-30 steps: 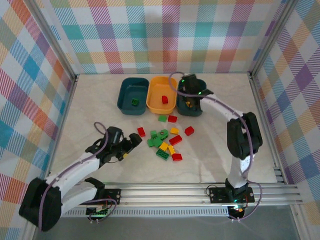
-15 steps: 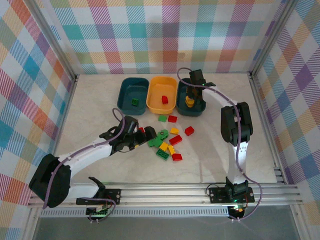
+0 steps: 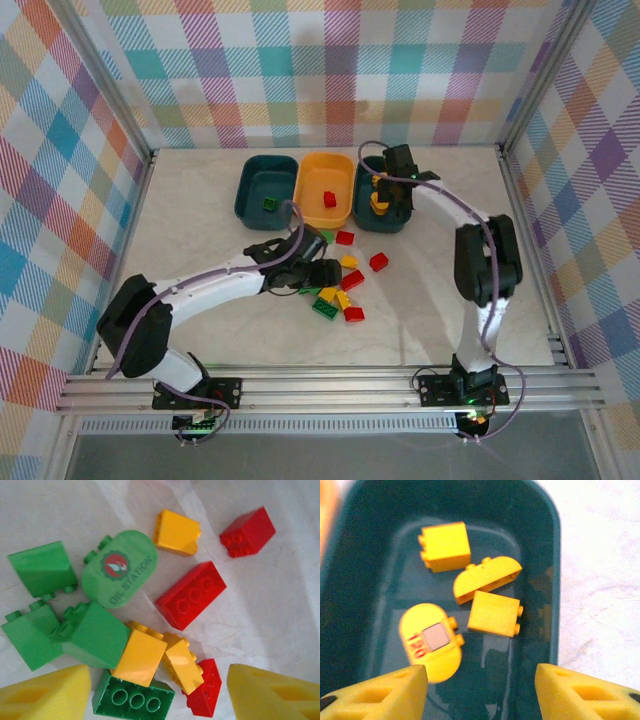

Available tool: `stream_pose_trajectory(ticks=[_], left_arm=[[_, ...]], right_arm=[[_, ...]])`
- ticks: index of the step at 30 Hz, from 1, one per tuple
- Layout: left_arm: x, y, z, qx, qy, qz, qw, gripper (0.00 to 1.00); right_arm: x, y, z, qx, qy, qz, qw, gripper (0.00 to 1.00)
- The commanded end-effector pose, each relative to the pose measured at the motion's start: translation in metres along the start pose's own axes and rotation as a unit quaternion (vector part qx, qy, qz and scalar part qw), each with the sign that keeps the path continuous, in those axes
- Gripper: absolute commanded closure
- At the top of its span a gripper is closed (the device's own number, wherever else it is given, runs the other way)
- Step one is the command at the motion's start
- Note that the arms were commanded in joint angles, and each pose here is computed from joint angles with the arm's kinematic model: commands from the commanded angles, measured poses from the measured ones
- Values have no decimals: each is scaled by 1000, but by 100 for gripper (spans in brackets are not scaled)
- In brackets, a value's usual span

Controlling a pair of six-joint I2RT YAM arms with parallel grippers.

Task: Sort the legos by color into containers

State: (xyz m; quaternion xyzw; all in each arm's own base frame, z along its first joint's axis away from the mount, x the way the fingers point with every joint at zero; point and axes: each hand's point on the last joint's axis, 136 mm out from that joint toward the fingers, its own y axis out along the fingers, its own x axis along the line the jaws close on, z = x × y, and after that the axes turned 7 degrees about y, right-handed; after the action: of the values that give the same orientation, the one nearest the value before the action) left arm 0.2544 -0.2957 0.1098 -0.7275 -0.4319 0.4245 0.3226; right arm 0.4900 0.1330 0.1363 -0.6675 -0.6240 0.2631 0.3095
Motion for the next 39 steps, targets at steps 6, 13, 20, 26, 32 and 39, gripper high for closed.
stream_pose_trajectory(ticks=[6, 13, 20, 26, 32, 39], left_arm=[[-22, 18, 21, 38, 131, -63, 989, 45], [-11, 28, 32, 55, 156, -98, 981, 49], [3, 36, 40, 66, 166, -121, 976, 46], [10, 45, 44, 73, 167, -127, 975, 46], [15, 52, 43, 81, 157, -123, 976, 46], [24, 59, 36, 82, 161, -131, 975, 49]], right_arm=[[4, -96, 34, -62, 86, -80, 991, 41], [-15, -103, 96, -33, 87, -80, 992, 41], [-16, -91, 114, -24, 98, -82, 992, 41], [-14, -90, 116, -24, 98, -88, 991, 41], [-15, -89, 116, -26, 98, -86, 991, 40], [-13, -86, 118, -23, 96, -87, 991, 40]])
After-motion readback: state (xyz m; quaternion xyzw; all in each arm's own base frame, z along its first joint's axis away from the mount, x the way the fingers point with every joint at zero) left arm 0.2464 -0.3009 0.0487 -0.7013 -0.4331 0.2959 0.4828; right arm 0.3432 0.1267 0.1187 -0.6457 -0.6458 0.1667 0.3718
